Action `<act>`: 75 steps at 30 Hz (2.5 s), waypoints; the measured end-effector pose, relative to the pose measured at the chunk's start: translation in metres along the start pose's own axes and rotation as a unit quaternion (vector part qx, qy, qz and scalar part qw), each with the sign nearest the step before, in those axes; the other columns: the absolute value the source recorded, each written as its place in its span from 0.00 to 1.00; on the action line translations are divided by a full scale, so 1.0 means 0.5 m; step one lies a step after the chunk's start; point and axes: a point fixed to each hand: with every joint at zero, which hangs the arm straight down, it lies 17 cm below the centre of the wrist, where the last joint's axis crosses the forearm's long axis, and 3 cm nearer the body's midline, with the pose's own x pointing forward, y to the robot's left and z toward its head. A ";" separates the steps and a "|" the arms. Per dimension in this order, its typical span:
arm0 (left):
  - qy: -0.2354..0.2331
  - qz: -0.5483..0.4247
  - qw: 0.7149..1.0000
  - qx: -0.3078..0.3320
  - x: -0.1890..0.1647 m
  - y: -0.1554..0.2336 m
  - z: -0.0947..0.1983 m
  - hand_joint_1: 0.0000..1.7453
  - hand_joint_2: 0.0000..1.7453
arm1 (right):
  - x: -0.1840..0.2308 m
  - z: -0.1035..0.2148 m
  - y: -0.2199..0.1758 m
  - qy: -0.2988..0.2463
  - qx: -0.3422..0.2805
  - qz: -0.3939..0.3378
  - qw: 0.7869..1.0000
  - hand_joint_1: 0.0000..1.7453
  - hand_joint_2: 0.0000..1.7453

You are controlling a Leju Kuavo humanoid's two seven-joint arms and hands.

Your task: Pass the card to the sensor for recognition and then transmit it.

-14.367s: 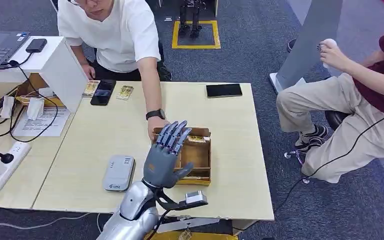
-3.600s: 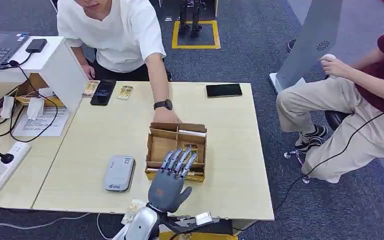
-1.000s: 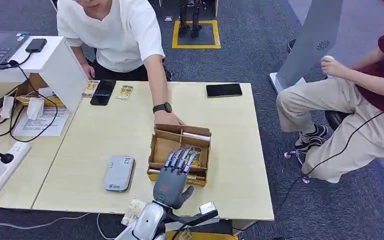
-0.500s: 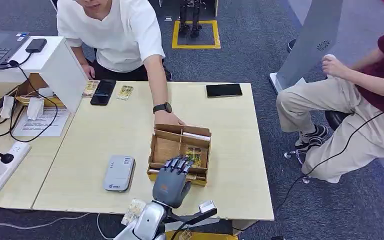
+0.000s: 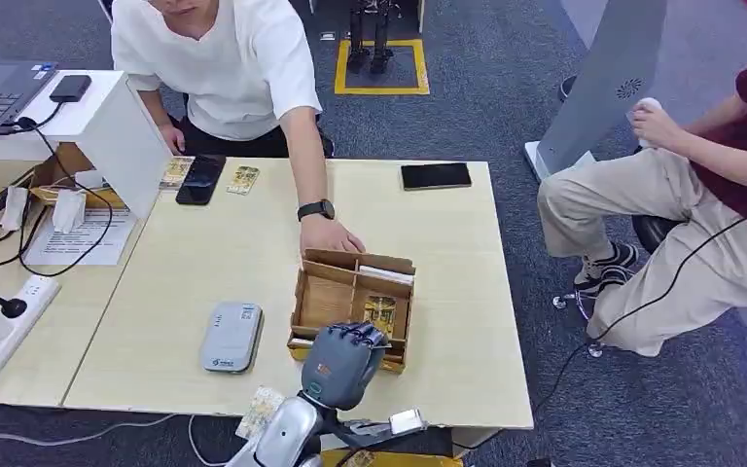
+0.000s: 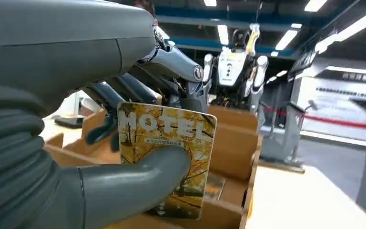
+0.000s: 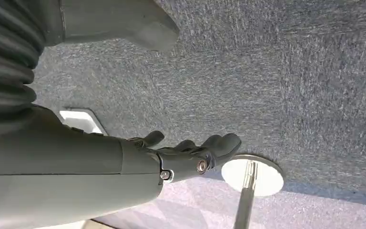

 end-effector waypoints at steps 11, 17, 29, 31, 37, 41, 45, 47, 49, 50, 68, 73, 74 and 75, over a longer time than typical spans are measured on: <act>-0.003 0.007 1.000 0.029 -0.009 0.040 -0.007 1.00 1.00 | 0.002 0.000 0.001 -0.002 0.001 0.001 1.000 0.00 1.00; 0.001 0.050 0.998 0.048 -0.030 0.057 -0.002 1.00 1.00 | 0.000 0.001 0.001 0.002 0.000 -0.004 1.000 0.00 1.00; 0.142 0.234 0.950 0.150 -0.172 0.126 0.005 1.00 1.00 | -0.028 0.031 0.011 0.017 -0.006 -0.017 1.000 0.00 1.00; 0.141 0.236 0.949 0.155 -0.173 0.133 -0.001 1.00 1.00 | -0.030 0.033 0.012 0.019 -0.007 -0.018 1.000 0.00 1.00; 0.231 0.339 0.887 0.213 -0.252 0.172 0.002 1.00 1.00 | -0.040 0.040 0.013 0.023 -0.008 -0.016 1.000 0.00 1.00; 0.269 0.369 0.853 0.251 -0.315 0.220 -0.008 1.00 1.00 | -0.042 0.046 0.015 0.023 -0.008 -0.014 1.000 0.00 1.00; 0.294 0.365 0.837 0.282 -0.386 0.258 -0.006 1.00 1.00 | -0.041 0.042 0.007 0.022 -0.014 -0.011 1.000 0.00 1.00; 0.304 0.356 0.831 0.300 -0.426 0.281 -0.003 1.00 1.00 | -0.042 0.040 0.003 0.022 -0.016 -0.009 1.000 0.00 1.00; 0.311 0.342 0.829 0.313 -0.460 0.299 -0.001 1.00 1.00 | -0.041 0.039 0.001 0.022 -0.017 -0.007 1.000 0.00 1.00; 0.312 0.333 0.831 0.318 -0.474 0.308 -0.002 1.00 1.00 | -0.041 0.039 0.001 0.023 -0.018 -0.006 1.000 0.00 1.00; 0.369 0.223 0.839 0.332 -0.609 0.345 0.042 1.00 1.00 | -0.039 0.037 0.000 0.024 -0.017 -0.002 1.000 0.00 1.00; 0.378 0.228 0.833 0.335 -0.617 0.339 0.048 1.00 1.00 | -0.040 0.037 0.000 0.025 -0.018 -0.002 1.000 0.00 1.00; 0.379 0.232 0.831 0.335 -0.618 0.336 0.049 1.00 1.00 | -0.040 0.037 -0.001 0.025 -0.018 -0.002 1.000 0.00 1.00; 0.379 0.236 0.829 0.337 -0.618 0.334 0.050 1.00 1.00 | -0.041 0.037 -0.001 0.026 -0.019 -0.001 0.999 0.00 1.00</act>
